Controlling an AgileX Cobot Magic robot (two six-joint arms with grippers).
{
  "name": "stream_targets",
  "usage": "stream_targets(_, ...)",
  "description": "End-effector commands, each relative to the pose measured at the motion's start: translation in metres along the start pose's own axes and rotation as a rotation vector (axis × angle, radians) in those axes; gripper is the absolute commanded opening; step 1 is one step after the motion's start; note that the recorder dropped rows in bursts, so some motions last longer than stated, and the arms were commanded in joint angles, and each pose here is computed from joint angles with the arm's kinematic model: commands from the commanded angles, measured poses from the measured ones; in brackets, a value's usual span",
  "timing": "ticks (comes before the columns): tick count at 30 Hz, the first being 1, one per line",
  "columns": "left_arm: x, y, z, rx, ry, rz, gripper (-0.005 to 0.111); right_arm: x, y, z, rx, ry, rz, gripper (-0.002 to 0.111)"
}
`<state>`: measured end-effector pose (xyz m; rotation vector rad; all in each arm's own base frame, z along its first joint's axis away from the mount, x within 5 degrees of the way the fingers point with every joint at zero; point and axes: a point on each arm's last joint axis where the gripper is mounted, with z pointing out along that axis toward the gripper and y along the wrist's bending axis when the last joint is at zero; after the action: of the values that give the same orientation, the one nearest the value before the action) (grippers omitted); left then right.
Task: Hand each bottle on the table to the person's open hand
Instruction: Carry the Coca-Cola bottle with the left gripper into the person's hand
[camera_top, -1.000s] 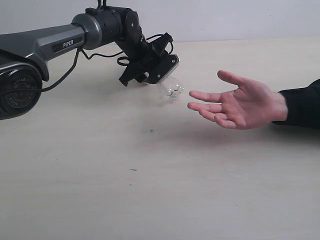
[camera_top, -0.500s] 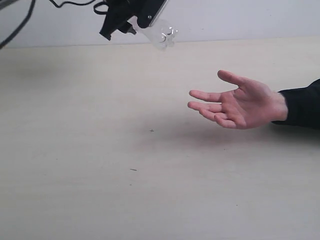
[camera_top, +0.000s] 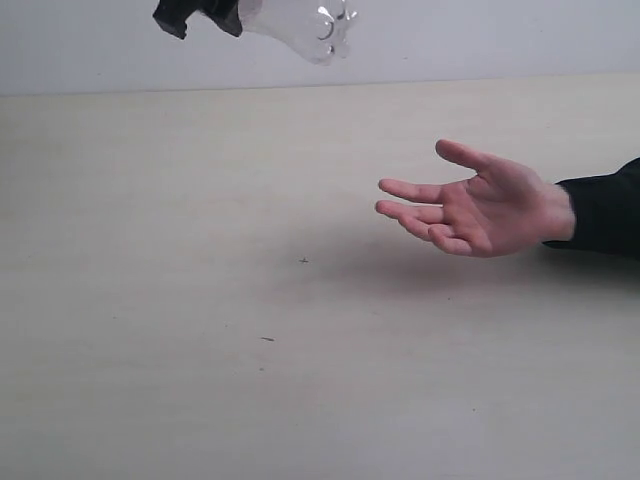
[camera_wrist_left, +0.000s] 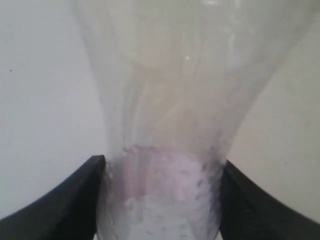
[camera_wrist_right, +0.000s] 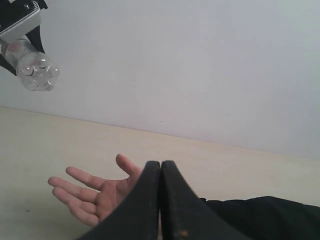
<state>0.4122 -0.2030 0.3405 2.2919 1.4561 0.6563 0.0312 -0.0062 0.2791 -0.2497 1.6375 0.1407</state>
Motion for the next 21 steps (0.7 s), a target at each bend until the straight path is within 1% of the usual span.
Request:
stream_targets(1, -0.032, -0.019, -0.014, 0.035, 0.082, 0.058, 0.000, -0.004, 0.000, -0.002, -0.001, -0.037, -0.004, 0.000)
stream_targets(3, -0.045, -0.029, -0.021, 0.042, 0.095, 0.065, 0.000, -0.004, 0.000, -0.002, -0.001, -0.037, -0.004, 0.000)
stream_targets(6, -0.066, -0.047, -0.027, 0.065, 0.074, 0.086, 0.000, -0.004, 0.000, -0.002, -0.002, -0.036, -0.002, 0.000)
stream_targets(9, -0.083, -0.059, -0.028, 0.022, 0.038, 0.137, 0.000, -0.004, 0.000, -0.002, -0.002, -0.036, -0.002, 0.000)
stream_targets(15, -0.121, -0.078, -0.017, -0.033, -0.040, 0.199, 0.000, -0.004, 0.000, -0.002, -0.002, -0.036, -0.002, 0.000)
stream_targets(18, -0.141, -0.083, -0.018, -0.086, -0.091, 0.221, 0.000, -0.004, 0.000, -0.002, -0.002, -0.036, -0.002, 0.000)
stream_targets(19, -0.155, -0.086, -0.019, -0.119, -0.123, 0.241, 0.000, -0.004, 0.000, -0.002, -0.002, -0.036, -0.002, 0.000)
stream_targets(20, -0.160, -0.087, -0.021, -0.141, -0.139, 0.247, 0.000, -0.004, 0.000, -0.002, -0.001, -0.036, -0.003, 0.000)
stream_targets(21, -0.172, -0.087, -0.017, -0.178, -0.172, 0.254, 0.000, -0.004, 0.000, -0.002, 0.000, -0.037, -0.006, 0.000)
